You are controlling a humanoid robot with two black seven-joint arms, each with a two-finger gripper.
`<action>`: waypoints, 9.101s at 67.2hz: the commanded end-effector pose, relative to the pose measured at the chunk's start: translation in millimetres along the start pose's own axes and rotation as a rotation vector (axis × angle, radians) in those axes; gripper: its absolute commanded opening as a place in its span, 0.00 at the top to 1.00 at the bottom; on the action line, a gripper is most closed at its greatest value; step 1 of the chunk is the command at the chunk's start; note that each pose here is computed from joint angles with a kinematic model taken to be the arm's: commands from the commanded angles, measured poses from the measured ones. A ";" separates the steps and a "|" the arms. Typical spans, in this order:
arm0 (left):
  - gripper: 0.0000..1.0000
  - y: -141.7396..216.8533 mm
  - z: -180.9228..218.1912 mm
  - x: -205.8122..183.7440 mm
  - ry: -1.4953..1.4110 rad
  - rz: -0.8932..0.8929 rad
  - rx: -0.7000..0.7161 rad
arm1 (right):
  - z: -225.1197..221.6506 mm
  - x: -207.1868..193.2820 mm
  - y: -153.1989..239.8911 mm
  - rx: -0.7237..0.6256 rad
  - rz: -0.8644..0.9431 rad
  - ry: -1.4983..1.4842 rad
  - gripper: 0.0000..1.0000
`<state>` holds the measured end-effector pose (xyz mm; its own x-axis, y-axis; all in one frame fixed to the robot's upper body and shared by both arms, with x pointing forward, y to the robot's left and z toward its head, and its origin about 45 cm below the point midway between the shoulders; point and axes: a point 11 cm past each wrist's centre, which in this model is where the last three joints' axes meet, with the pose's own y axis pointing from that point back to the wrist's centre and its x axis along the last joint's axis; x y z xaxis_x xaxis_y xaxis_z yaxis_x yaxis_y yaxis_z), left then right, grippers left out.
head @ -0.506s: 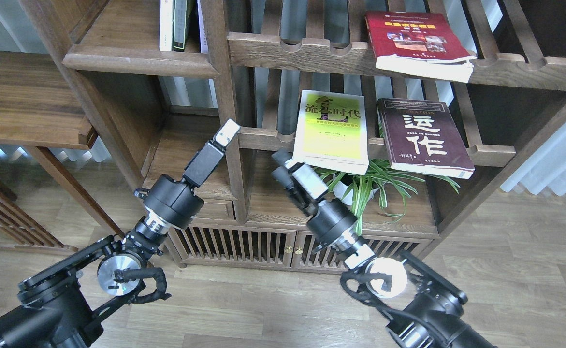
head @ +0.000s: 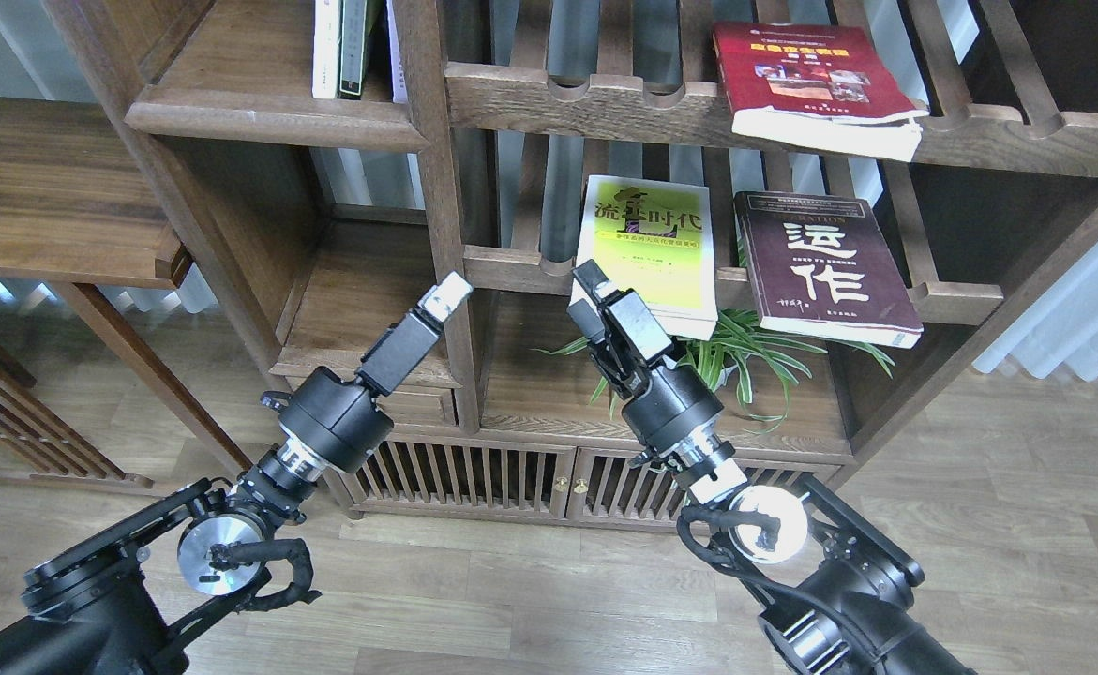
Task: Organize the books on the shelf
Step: 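Move the right gripper toward the yellow-green book on the middle shelf, then push the right gripper against the yellow-green book's lower edge, then tip the yellow-green book off the shelf toward the left gripper, then grasp the yellow-green book's edge with the left gripper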
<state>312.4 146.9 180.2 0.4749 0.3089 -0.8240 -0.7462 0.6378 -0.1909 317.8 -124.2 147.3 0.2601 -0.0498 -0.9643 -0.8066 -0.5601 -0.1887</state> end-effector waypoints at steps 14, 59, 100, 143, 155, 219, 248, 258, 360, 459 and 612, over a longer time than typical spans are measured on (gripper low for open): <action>0.00 6.4 6.7 6.4 -0.001 0.024 -0.026 | -8.4 3.7 2.5 0.066 0.012 -0.083 0.01; 0.00 7.1 5.2 5.6 0.011 0.025 -0.038 | -31.6 15.0 8.3 0.434 0.129 -0.109 0.01; 0.00 15.0 -34.9 3.8 0.073 0.038 -0.016 | 12.1 49.2 42.8 0.370 0.290 -0.115 0.01; 0.00 46.1 -72.6 10.2 0.085 0.095 0.032 | -25.7 50.4 14.1 0.482 0.383 -0.209 0.01; 0.00 45.2 -71.2 10.5 0.083 0.095 0.027 | -32.0 53.6 6.4 0.473 0.471 -0.181 0.01; 0.00 51.1 -89.6 7.0 0.106 0.101 0.049 | -62.7 69.4 -2.6 0.518 0.581 -0.124 0.01; 0.00 60.9 -93.9 11.0 0.122 0.131 0.039 | -63.5 67.5 -10.2 0.506 0.615 -0.126 0.13; 0.00 62.2 -95.0 10.9 0.126 0.133 0.041 | -66.9 60.3 -19.9 0.502 0.593 -0.118 0.33; 0.01 80.7 -41.4 21.2 0.096 0.180 -0.117 | 9.1 -0.8 22.8 0.297 0.053 -0.282 0.96; 0.07 123.6 -19.9 50.9 0.339 0.295 0.172 | 99.1 47.5 67.3 -0.214 0.207 -0.152 0.96; 0.92 148.7 -15.8 64.0 0.336 0.376 0.227 | 140.6 34.4 73.7 -0.304 0.173 -0.178 0.83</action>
<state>224.7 247.6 90.8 -0.0055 0.3212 -0.9470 -0.6955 0.6792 0.2345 193.7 -49.4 75.4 0.0198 -0.0333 -0.9993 -0.6236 -0.7816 0.0137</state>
